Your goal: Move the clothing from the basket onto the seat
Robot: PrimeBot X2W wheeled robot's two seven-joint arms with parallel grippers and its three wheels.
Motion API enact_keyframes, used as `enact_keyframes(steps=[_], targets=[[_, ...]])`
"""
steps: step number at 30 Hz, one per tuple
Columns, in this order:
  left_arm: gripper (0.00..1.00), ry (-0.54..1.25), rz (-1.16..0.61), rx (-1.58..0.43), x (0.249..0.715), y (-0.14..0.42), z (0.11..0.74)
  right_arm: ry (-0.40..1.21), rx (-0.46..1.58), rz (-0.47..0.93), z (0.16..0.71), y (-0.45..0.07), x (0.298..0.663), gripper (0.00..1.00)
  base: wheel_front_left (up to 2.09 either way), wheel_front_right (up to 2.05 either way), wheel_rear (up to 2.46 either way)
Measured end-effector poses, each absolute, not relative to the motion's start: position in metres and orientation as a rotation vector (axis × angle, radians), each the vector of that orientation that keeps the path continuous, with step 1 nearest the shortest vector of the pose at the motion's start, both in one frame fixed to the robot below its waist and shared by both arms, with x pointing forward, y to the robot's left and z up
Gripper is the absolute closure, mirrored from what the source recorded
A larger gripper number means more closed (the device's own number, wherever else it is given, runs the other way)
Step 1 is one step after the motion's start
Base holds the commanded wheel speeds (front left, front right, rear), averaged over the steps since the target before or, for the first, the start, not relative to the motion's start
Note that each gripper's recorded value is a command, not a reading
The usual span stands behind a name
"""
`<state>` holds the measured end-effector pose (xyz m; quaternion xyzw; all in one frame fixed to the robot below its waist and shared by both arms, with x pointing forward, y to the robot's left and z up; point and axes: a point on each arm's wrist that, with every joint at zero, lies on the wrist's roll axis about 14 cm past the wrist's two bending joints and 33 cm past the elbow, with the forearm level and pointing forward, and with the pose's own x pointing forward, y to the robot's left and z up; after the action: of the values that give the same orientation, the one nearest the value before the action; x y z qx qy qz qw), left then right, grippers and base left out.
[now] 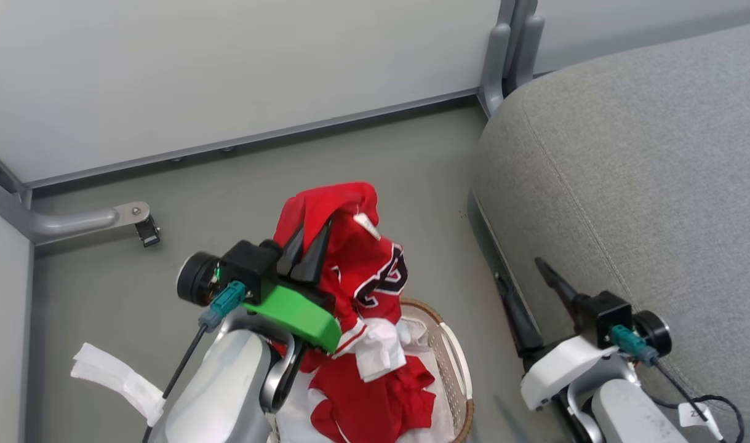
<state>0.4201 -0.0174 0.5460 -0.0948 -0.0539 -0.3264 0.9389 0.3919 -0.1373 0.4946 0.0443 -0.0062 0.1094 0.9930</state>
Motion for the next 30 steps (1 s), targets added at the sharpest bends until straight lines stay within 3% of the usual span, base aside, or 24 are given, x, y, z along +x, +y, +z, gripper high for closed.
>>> enact_keyframes(steps=[11, 19, 23, 24, 25, 26, 30], targets=[[1.0, -0.186, -0.701, -0.202, 0.41, -0.026, 0.574, -0.118, -0.049, 0.546, 0.535, -0.058, 0.396, 0.0, 0.0, 0.0, 0.0], [1.0, -0.183, -0.746, -0.195, 0.397, -0.037, 0.574, -0.086, -0.155, 0.719, 0.533, -0.019, 0.407, 0.0, 0.0, 0.0, 0.0], [1.0, -0.187, -0.765, -0.206, 0.389, -0.042, 0.578, 0.03, -0.099, 0.765, 0.504, 0.004, 0.398, 0.0, 0.0, 0.0, 0.0], [1.0, -0.186, -0.768, -0.206, 0.387, -0.042, 0.578, 0.046, -0.095, 0.772, 0.5, 0.009, 0.398, 0.04, 0.0, 0.0, 0.0], [1.0, -0.186, -0.769, -0.206, 0.385, -0.042, 0.578, 0.065, -0.089, 0.773, 0.497, 0.011, 0.399, 0.71, 0.0, 0.0, 0.0], [1.0, -0.186, -0.768, -0.207, 0.385, -0.042, 0.578, 0.083, -0.083, 0.77, 0.492, 0.012, 0.399, 1.0, 0.0, 0.0, 0.0], [1.0, -0.182, -0.742, -0.218, 0.387, -0.034, 0.577, 0.098, -0.031, 0.746, 0.491, 0.01, 0.403, 1.0, 0.0, 0.0, 0.0]])
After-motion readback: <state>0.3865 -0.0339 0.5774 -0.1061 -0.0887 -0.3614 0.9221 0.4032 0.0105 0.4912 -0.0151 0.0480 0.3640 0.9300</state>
